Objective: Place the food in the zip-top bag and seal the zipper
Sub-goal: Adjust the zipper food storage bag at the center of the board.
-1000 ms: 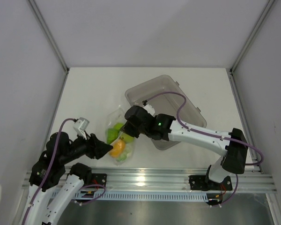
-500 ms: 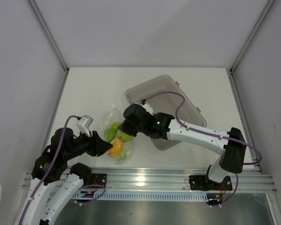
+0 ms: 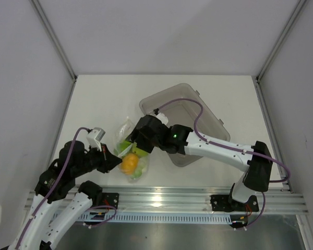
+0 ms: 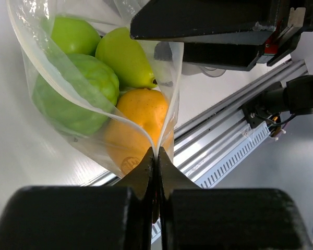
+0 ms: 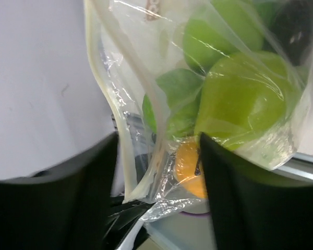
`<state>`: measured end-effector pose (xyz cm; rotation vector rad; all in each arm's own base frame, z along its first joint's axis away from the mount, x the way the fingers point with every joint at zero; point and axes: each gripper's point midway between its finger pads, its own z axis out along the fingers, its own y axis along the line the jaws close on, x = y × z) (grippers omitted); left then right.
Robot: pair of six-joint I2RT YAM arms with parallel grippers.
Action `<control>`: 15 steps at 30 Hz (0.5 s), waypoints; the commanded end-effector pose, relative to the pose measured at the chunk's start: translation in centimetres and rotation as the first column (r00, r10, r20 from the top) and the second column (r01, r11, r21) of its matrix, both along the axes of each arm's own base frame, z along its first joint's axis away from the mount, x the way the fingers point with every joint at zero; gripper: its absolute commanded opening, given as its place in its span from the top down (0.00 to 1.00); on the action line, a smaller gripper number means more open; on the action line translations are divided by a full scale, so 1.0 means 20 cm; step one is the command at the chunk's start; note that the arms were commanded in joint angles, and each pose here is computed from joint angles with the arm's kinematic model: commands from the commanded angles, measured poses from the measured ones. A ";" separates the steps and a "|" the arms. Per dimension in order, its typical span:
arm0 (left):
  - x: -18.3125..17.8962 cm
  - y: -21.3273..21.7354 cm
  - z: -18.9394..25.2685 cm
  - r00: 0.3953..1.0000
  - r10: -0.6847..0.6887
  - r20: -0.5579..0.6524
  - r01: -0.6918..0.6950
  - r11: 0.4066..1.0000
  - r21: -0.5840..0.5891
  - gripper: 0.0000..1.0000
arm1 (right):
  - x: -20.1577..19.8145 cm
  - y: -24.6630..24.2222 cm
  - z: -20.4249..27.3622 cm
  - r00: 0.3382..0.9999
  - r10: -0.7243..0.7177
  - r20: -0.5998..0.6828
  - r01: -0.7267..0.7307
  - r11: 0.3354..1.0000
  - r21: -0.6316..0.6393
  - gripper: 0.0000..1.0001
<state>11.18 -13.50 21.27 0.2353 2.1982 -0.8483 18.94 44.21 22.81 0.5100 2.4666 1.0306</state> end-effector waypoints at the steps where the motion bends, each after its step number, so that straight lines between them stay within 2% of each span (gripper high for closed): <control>1: -0.01 -0.02 0.15 0.996 -0.015 0.088 0.019 0.998 -0.055 0.99 | 0.00 -0.01 0.16 0.988 0.077 0.131 -0.075 0.997 -0.018 0.28; 2: -0.01 -0.02 0.15 0.995 -0.024 0.093 0.029 0.998 -0.062 0.99 | 0.00 -0.01 0.19 0.983 0.096 0.154 -0.094 0.995 -0.023 0.22; 3: -0.02 -0.03 0.17 0.994 -0.037 0.105 0.045 0.996 -0.073 0.99 | -0.02 -0.02 0.21 0.969 0.153 0.195 -0.146 0.988 -0.048 0.11; 5: -0.04 -0.06 0.22 0.987 -0.075 0.141 0.090 0.991 -0.100 0.99 | -0.05 -0.04 0.29 0.944 0.212 0.252 -0.203 0.977 -0.061 0.01; 7: -0.08 -0.09 0.25 0.978 -0.124 0.167 0.146 0.982 -0.124 0.99 | -0.07 -0.07 0.31 0.894 0.315 0.318 -0.288 0.949 -0.128 0.01; 11: -0.17 -0.16 0.32 0.939 -0.262 0.224 0.302 0.938 -0.169 0.99 | -0.01 -0.26 0.32 0.838 0.408 0.363 -0.339 0.910 -0.239 0.01; 12: -0.18 -0.17 0.33 0.929 -0.278 0.243 0.324 0.930 -0.173 0.99 | 0.06 -0.34 0.31 0.827 0.416 0.378 -0.332 0.904 -0.269 0.01; 13: -0.20 -0.17 0.34 0.922 -0.291 0.256 0.341 0.924 -0.175 0.99 | 0.05 -0.38 0.26 0.816 0.458 0.353 -0.378 0.884 -0.274 0.01; 15: -0.24 -0.18 0.38 0.898 -0.325 0.297 0.387 0.904 -0.182 0.99 | 0.10 -0.50 0.33 0.789 0.447 0.422 -0.370 0.893 -0.255 0.00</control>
